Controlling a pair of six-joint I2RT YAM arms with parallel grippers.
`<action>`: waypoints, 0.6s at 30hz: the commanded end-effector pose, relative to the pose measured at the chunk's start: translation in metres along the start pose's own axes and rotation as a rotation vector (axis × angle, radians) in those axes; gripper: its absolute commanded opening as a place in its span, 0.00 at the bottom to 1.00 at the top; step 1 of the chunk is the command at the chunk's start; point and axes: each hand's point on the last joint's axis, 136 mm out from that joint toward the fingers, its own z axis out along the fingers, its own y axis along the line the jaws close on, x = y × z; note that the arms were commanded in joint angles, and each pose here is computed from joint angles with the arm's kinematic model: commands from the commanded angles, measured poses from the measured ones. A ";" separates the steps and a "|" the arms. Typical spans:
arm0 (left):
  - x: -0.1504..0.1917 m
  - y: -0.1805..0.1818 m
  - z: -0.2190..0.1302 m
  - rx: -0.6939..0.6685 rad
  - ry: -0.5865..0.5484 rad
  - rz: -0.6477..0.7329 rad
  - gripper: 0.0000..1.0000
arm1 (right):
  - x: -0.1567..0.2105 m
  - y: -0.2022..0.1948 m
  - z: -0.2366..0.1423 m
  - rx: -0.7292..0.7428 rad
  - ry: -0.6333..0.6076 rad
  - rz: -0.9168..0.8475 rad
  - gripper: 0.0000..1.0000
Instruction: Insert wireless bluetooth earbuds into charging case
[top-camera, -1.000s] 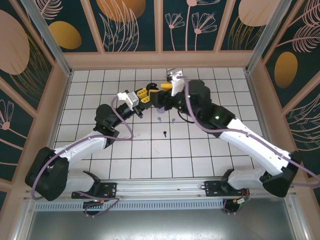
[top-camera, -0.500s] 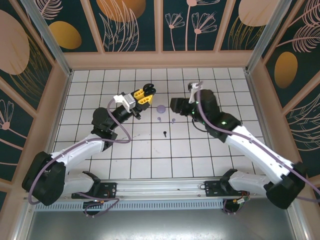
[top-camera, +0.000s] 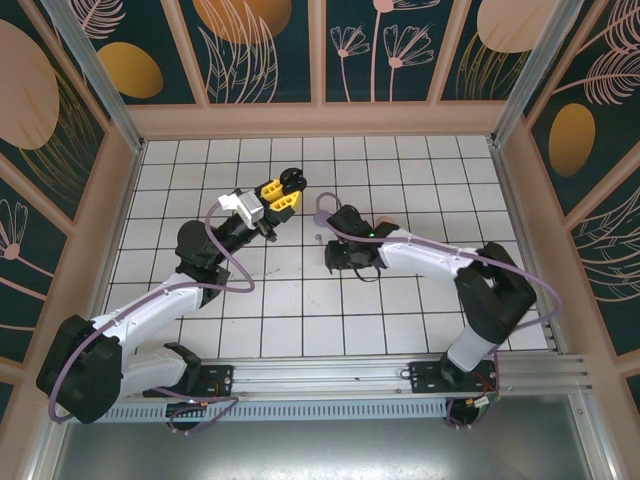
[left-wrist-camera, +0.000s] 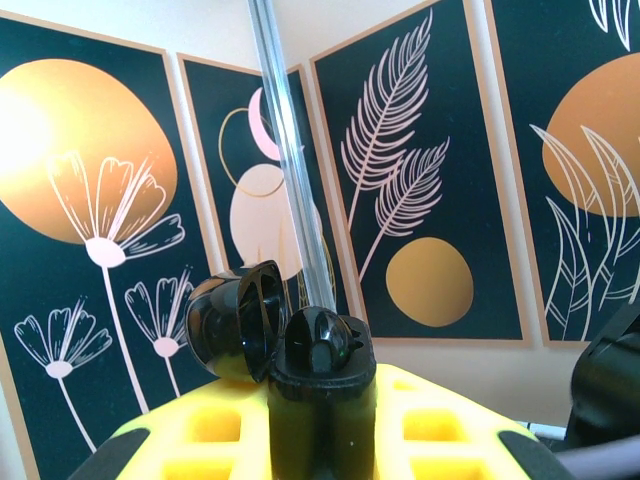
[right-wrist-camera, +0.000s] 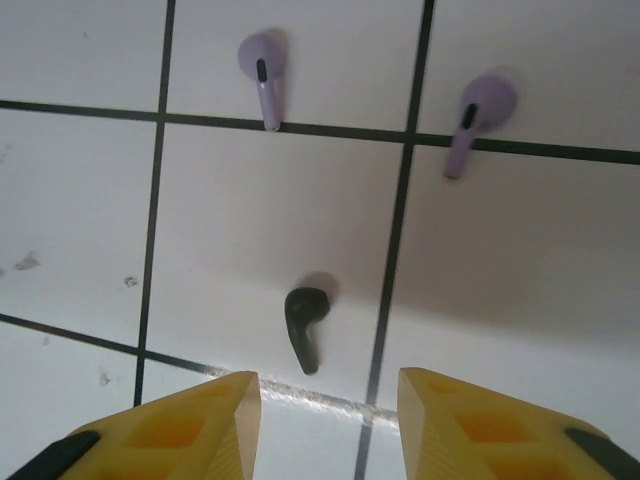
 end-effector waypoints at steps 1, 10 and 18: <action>-0.013 -0.003 -0.004 -0.006 -0.043 0.011 0.00 | 0.000 0.002 0.008 0.069 0.029 0.012 0.39; -0.016 -0.005 -0.006 0.001 -0.054 0.014 0.00 | 0.004 0.001 0.032 0.122 0.062 0.003 0.36; -0.015 -0.005 -0.006 0.002 -0.052 0.017 0.00 | 0.001 0.009 0.042 0.114 0.074 -0.005 0.35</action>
